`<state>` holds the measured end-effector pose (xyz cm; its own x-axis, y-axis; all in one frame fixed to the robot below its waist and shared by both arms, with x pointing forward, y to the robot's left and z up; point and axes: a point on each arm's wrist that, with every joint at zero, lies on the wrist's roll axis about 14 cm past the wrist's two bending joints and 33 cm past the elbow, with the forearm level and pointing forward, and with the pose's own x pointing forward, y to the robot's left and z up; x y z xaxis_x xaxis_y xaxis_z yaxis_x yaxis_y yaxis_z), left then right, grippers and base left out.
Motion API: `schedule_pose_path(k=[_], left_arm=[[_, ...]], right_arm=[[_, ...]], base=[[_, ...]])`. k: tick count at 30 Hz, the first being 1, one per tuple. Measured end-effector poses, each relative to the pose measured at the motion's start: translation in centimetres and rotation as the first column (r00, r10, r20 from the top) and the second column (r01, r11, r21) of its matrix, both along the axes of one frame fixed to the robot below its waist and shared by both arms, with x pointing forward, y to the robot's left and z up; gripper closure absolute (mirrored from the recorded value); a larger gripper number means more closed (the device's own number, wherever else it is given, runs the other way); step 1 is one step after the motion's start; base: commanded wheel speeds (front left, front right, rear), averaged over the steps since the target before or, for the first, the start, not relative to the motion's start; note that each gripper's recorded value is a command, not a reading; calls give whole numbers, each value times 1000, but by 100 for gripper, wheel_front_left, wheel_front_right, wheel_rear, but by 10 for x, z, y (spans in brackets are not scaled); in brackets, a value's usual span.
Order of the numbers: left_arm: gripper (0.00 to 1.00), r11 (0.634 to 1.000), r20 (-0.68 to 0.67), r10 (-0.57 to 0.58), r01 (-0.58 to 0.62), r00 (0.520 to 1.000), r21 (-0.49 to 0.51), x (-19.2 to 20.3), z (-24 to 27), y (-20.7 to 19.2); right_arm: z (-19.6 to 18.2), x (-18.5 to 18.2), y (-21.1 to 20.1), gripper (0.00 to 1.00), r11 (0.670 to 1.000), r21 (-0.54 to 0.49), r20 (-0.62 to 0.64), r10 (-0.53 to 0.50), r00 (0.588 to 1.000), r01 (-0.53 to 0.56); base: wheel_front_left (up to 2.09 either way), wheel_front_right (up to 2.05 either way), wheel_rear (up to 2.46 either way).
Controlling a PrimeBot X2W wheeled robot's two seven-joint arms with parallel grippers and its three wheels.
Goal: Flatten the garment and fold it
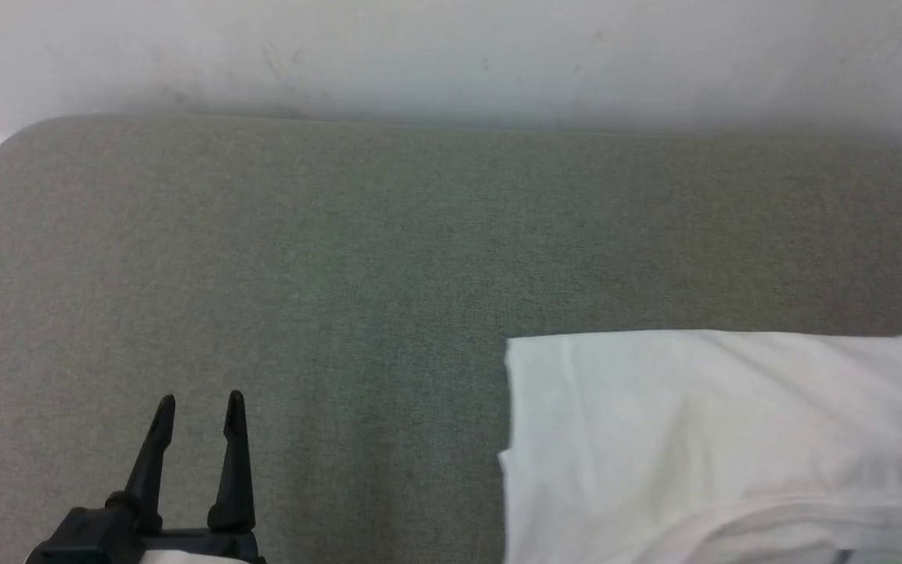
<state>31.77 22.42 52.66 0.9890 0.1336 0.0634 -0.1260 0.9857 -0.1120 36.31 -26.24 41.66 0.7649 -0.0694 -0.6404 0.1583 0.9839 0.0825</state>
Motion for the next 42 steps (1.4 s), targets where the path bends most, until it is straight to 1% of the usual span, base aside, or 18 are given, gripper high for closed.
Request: schedule_pose_path(k=[4, 7, 9, 11, 14, 16, 18, 21, 27, 29, 31, 40, 42], left_arm=[[0, 1000, -4, -21, 21, 1000, -2, 3, -1, -5], [0, 999, -7, -32, 32, 999, -4, 4, -2, -9], [0, 999, -10, -37, 37, 999, -5, 3, -2, -10], [0, 999, -6, -42, 42, 999, -5, 3, -1, -11], [0, 999, -2, -50, 50, 999, -6, 2, 0, -13], [0, 998, 1, -54, 54, 999, -8, 1, 1, -15], [0, 998, 4, -58, 58, 998, -9, 0, 2, -16], [0, 998, 2, -57, 57, 998, -14, -1, 2, -16], [0, 999, -16, -41, 40, 999, -29, -5, -4, -13], [0, 999, -21, -28, 27, 999, -31, -6, -6, -10], [0, 999, -25, -17, 17, 1000, -34, -7, -7, -8], [0, 999, -44, 26, -28, 999, -46, -10, -14, 2], [0, 998, -50, 36, -39, 998, -50, -10, -16, 4]], right_arm=[[8, -7, -36, 100, 995, -55, 23, -79, 997, 80], [11, -9, -42, 100, 993, -60, 44, -96, 994, 99], [14, -7, -32, 100, 996, -40, 59, -75, 995, 78], [21, -2, -13, 100, 999, -7, 90, -35, 995, 36], [32, 4, 23, 100, 997, 57, 120, 50, 992, -57], [40, 6, 48, 100, 987, 101, 133, 110, 985, -124], [47, 6, 72, 100, 973, 129, 139, 175, 975, -193], [55, 5, 107, 100, 943, 140, 142, 283, 949, -302], [56, -3, 167, 100, 864, 187, 126, 451, 884, -468], [52, -4, 180, 100, 843, 215, 112, 481, 870, -494], [47, -6, 191, 100, 826, 222, 92, 512, 854, -519], [11, -2, 226, 100, 779, 245, 9, 593, 805, -577], [1, -4, 235, 100, 765, 240, -13, 618, 786, -597]], base=[[0, 0, 0], [0, 0, 0], [0, 0, 0], [0, 0, 0], [0, 0, 0], [0, 0, 0], [0, 0, 0], [0, 0, 0], [0, 0, 0], [0, 0, 0], [0, 0, 0], [0, 0, 0], [0, 0, 0]])
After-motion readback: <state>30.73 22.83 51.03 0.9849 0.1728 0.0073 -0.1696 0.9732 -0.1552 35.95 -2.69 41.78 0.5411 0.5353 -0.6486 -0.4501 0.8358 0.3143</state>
